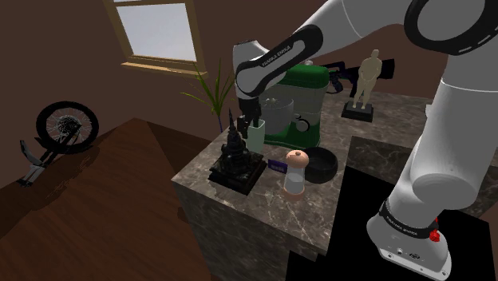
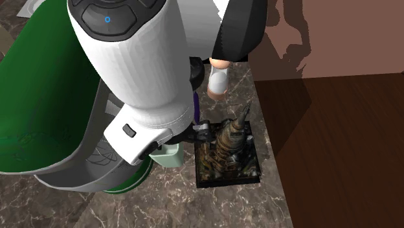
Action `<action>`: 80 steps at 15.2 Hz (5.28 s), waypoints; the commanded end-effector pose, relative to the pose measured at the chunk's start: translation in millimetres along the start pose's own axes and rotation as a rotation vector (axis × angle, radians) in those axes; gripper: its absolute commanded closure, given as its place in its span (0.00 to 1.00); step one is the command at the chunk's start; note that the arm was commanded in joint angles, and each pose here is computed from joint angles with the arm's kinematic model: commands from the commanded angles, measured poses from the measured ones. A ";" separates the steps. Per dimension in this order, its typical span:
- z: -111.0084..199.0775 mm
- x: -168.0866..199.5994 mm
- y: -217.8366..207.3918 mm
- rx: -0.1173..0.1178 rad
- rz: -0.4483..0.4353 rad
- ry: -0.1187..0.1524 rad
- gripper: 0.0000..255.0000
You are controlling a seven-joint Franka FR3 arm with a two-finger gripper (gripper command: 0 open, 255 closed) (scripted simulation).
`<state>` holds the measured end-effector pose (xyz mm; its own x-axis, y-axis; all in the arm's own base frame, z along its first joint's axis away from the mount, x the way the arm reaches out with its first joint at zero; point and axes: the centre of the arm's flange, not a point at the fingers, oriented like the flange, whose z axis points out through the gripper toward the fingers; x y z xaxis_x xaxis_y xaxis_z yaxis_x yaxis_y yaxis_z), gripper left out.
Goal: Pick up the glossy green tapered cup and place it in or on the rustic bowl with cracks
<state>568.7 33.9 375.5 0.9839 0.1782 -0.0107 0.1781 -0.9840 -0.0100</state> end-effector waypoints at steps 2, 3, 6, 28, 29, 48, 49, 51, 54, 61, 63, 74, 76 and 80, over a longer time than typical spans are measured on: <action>0.9 0.1 0.2 0.000 0.000 0.000 0.00; 0.9 0.1 0.2 0.000 0.000 0.000 0.00; 0.8 0.1 0.2 0.000 0.000 0.000 1.00; -67.8 -0.7 -0.5 0.000 0.000 0.000 1.00; -73.0 -0.7 -0.5 0.000 0.000 0.000 1.00; -170.5 -1.9 -1.5 0.000 0.000 0.000 1.00; -172.6 -14.7 -3.3 0.000 0.000 0.000 1.00; -176.9 -40.5 -7.0 0.000 0.000 0.000 1.00; -183.3 -79.2 -12.6 0.000 0.000 0.000 1.00; -198.1 -169.4 -25.6 0.000 0.000 0.000 1.00; -202.4 -195.2 -29.3 0.000 0.000 0.000 1.00; -195.5 -281.6 -41.5 0.000 0.000 0.000 1.00; -185.0 -281.5 -41.4 0.000 0.000 0.000 1.00; -163.9 -281.2 -41.2 0.000 0.000 0.000 1.00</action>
<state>286.6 23.6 547.6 0.9839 0.1781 -0.0111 0.1780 -0.9840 -0.0100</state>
